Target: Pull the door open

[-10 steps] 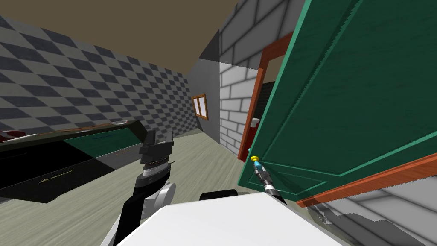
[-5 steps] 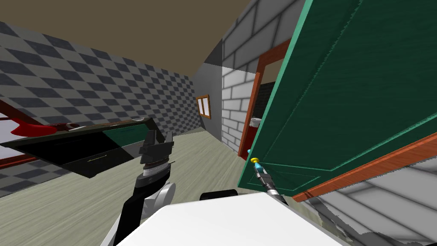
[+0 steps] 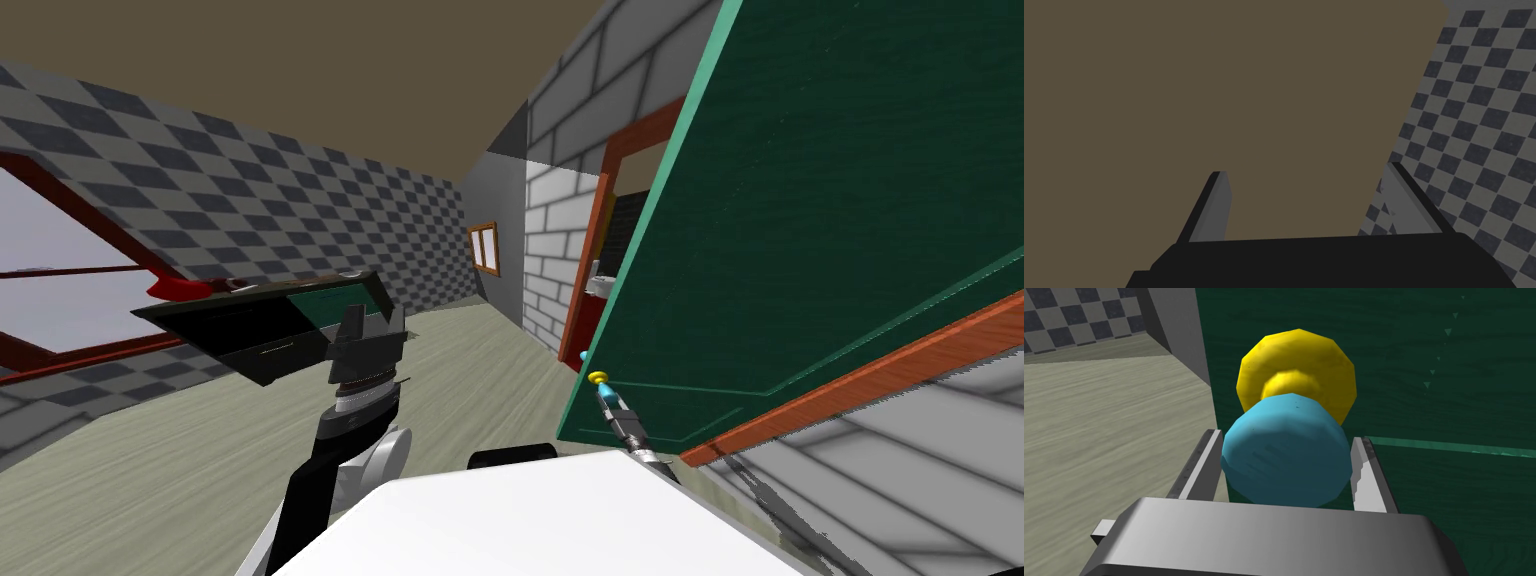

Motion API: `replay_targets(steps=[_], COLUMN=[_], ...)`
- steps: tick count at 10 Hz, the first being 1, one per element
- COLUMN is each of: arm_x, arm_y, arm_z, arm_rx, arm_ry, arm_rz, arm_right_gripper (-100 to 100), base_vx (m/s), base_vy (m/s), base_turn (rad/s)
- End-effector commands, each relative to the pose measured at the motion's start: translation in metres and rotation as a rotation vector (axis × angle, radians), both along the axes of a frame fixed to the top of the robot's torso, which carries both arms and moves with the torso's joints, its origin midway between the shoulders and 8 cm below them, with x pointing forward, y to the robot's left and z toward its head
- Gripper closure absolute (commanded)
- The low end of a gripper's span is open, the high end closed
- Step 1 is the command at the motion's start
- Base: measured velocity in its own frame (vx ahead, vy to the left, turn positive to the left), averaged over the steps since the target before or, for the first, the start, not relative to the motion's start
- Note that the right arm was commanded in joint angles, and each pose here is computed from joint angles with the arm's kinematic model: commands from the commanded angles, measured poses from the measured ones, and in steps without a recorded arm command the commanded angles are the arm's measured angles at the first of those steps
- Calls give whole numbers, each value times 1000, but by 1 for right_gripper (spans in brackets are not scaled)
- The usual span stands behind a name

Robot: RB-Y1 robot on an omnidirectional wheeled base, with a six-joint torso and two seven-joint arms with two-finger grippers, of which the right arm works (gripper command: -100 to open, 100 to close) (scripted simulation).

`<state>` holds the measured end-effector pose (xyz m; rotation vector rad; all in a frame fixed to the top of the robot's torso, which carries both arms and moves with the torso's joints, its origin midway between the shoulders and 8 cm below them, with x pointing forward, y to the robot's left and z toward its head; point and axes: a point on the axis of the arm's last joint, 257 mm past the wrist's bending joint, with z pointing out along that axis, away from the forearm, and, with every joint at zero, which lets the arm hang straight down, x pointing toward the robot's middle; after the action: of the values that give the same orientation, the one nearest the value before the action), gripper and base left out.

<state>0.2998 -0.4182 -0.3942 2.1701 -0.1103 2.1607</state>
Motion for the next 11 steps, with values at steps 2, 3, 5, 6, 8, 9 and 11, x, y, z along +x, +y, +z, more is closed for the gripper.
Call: replay_targets(steps=[2,3,5,6,8,9,11], arm_x=[-8,-11,-14,-13,-17,-19,-23], arm_y=[2,2,3,4,3,3,2], arm_z=[1,1,2,1,0,0,1], arm_rx=[3,3,4,3,3,3,3], arm_ry=[-2,-3,-4,0,1,0,-1], arm_rz=[28,41,56,53,66,75,88], arm_right_gripper=[100,100,100,100,100,100,100], base_vx=[-211,-206,-199,-96,-177,-220,-209], base_vy=[-38,-69,-27,4,-38,-47,-57], base_turn=[116,155,95,13,129,136,156])
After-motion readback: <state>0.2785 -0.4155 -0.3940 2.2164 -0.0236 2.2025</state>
